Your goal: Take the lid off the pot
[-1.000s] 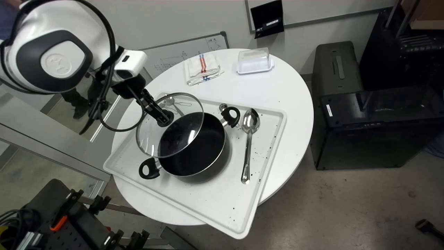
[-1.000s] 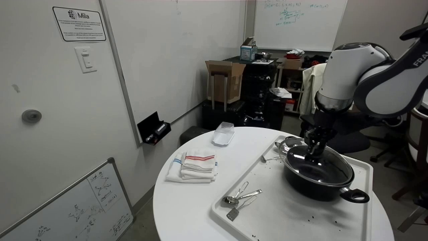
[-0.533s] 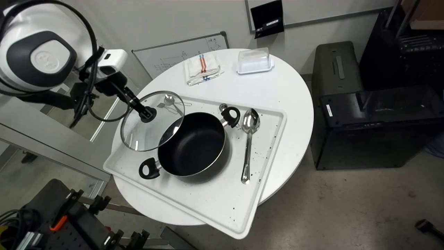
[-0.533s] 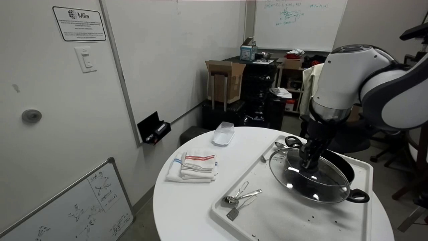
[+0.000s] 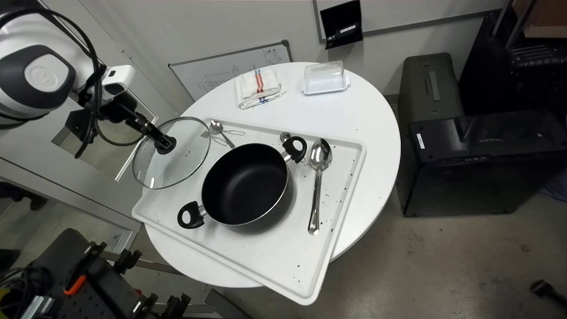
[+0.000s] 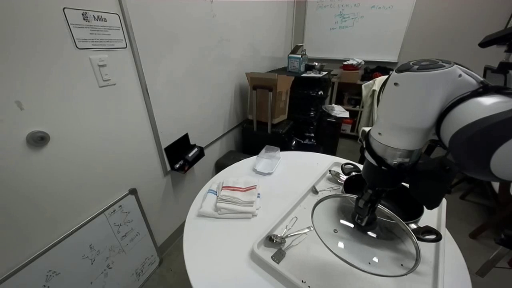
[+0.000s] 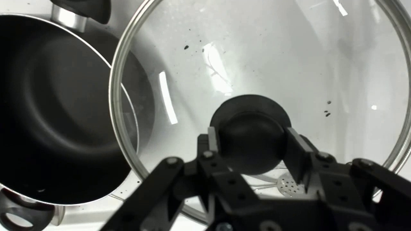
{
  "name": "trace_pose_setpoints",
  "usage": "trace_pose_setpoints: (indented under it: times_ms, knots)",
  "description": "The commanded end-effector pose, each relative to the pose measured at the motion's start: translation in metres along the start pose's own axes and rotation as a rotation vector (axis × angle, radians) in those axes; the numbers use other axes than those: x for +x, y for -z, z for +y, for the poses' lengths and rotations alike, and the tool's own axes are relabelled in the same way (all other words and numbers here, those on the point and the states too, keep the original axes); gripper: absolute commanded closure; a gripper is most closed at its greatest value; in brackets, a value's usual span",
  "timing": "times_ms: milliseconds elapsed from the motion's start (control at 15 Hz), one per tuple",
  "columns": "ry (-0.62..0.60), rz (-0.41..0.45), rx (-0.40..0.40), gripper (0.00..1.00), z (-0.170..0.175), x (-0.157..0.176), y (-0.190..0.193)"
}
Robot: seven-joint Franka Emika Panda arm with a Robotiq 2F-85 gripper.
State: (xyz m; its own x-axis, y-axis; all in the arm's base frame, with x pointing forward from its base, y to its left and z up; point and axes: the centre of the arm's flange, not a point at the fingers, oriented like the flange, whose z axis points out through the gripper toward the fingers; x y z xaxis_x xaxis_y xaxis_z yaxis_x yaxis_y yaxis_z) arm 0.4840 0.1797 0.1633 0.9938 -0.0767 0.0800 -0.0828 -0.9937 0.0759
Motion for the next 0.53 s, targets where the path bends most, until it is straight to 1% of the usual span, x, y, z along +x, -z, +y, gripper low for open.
trace_pose_setpoints:
  times_ms: [0, 200, 467]
  knots:
    - [0.044, 0.009, -0.008, 0.76, -0.027, 0.003, 0.001]
    - [0.073, 0.008, -0.011, 0.76, -0.042, 0.000, -0.012]
    - [0.089, 0.006, -0.017, 0.76, -0.048, -0.002, -0.035]
